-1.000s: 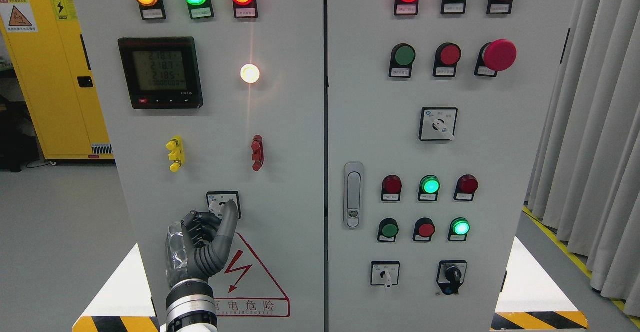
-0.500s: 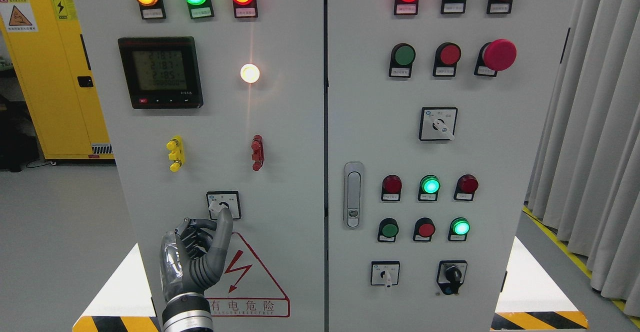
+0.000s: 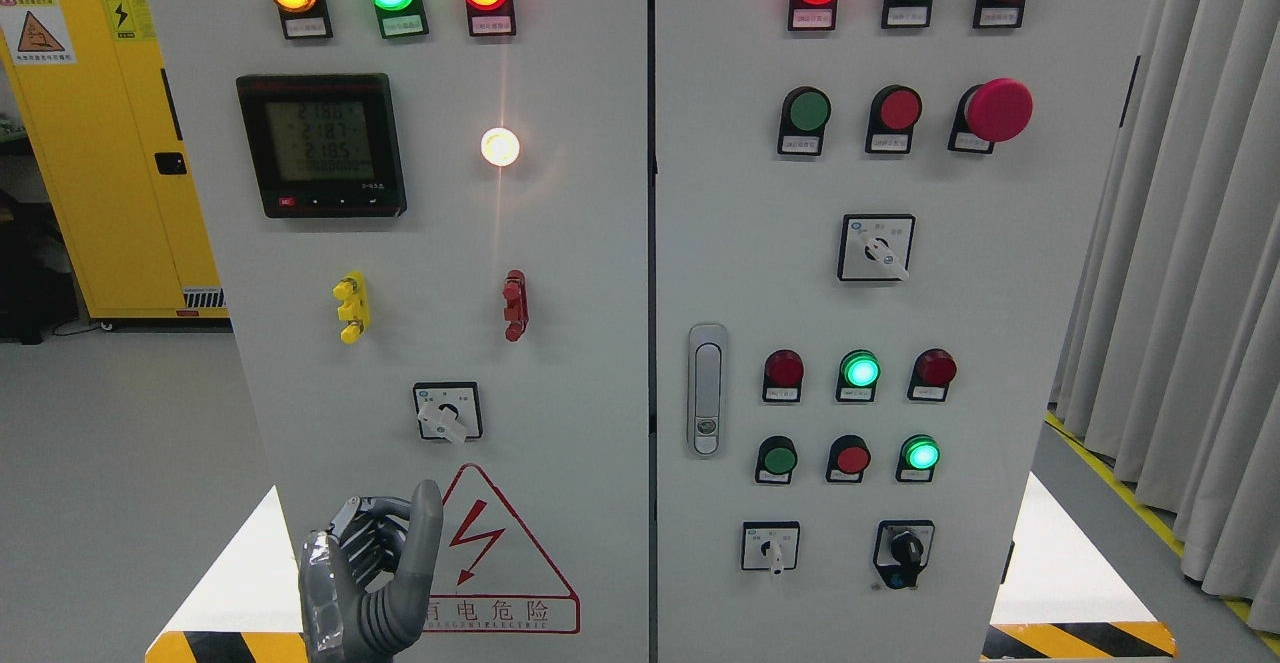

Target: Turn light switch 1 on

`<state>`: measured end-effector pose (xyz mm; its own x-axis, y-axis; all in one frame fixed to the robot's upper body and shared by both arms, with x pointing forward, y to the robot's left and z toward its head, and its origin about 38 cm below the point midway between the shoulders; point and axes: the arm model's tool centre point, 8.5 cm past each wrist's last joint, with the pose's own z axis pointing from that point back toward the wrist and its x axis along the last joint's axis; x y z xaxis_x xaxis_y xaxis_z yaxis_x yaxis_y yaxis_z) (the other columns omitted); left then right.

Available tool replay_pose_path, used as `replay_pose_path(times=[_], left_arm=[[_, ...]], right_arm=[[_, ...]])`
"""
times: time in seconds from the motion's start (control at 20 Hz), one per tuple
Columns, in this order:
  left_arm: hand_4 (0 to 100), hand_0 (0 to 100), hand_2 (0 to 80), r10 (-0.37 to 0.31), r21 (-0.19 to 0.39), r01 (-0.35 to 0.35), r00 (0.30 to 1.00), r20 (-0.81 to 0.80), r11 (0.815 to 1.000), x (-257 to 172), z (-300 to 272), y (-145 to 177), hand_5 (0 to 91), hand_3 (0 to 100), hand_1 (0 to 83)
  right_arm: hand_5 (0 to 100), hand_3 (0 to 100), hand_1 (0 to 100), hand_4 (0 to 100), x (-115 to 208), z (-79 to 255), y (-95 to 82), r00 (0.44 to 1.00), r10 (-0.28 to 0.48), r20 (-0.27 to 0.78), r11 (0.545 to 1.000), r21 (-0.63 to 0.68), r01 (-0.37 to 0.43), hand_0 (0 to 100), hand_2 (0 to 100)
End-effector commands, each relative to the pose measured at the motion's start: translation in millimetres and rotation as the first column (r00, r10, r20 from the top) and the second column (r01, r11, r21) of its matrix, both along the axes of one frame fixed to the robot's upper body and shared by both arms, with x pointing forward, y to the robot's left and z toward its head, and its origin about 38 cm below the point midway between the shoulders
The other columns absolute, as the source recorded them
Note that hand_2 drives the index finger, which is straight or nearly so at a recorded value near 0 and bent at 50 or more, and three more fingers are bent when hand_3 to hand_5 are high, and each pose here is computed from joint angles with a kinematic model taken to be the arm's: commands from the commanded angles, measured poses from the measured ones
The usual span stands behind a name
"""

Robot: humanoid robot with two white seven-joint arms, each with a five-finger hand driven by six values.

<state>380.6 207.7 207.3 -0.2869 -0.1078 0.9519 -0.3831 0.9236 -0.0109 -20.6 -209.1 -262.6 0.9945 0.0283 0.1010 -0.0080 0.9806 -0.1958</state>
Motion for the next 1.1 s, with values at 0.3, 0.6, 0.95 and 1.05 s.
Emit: replay_pose_path(times=[0.3, 0.6, 0.95, 1.05], left_arm=[[95, 7, 60.7, -0.084, -0.127, 0.041, 0.929, -0.360, 0.991, -99.1, -188.1, 58.9, 84.6, 97, 36.1], [86, 6, 52.0, -0.082, -0.155, -0.026, 0.756, -0.649, 0.987, -180.2, -325.9, 95.6, 69.6, 89, 32.4], [64, 5, 30.5, -0.325, -0.355, -0.018, 0.361, -0.874, 0.935, -315.8, -434.5, 65.7, 37.8, 64, 40.3], [47, 18, 17.3, -0.360, -0.386, -0.048, 0.271, -0.893, 0.921, -345.5, -447.0, 57.8, 12.1, 43, 43.2]], right_arm=[[0, 0, 50, 0, -0.8, 0.0, -0.2, 1.000, -0.029, -0.002, 1.000, 0.001, 0.029, 0, 4], [0, 0, 50, 0, -0.8, 0.0, -0.3, 1.000, -0.029, -0.002, 1.000, 0.000, 0.029, 0, 4], [0, 0, 50, 0, -0.8, 0.0, -0.2, 1.000, -0.029, -0.002, 1.000, 0.001, 0.029, 0, 4], [0, 0, 50, 0, -0.8, 0.0, -0.2, 1.000, -0.029, -0.002, 1.000, 0.001, 0.029, 0, 4]])
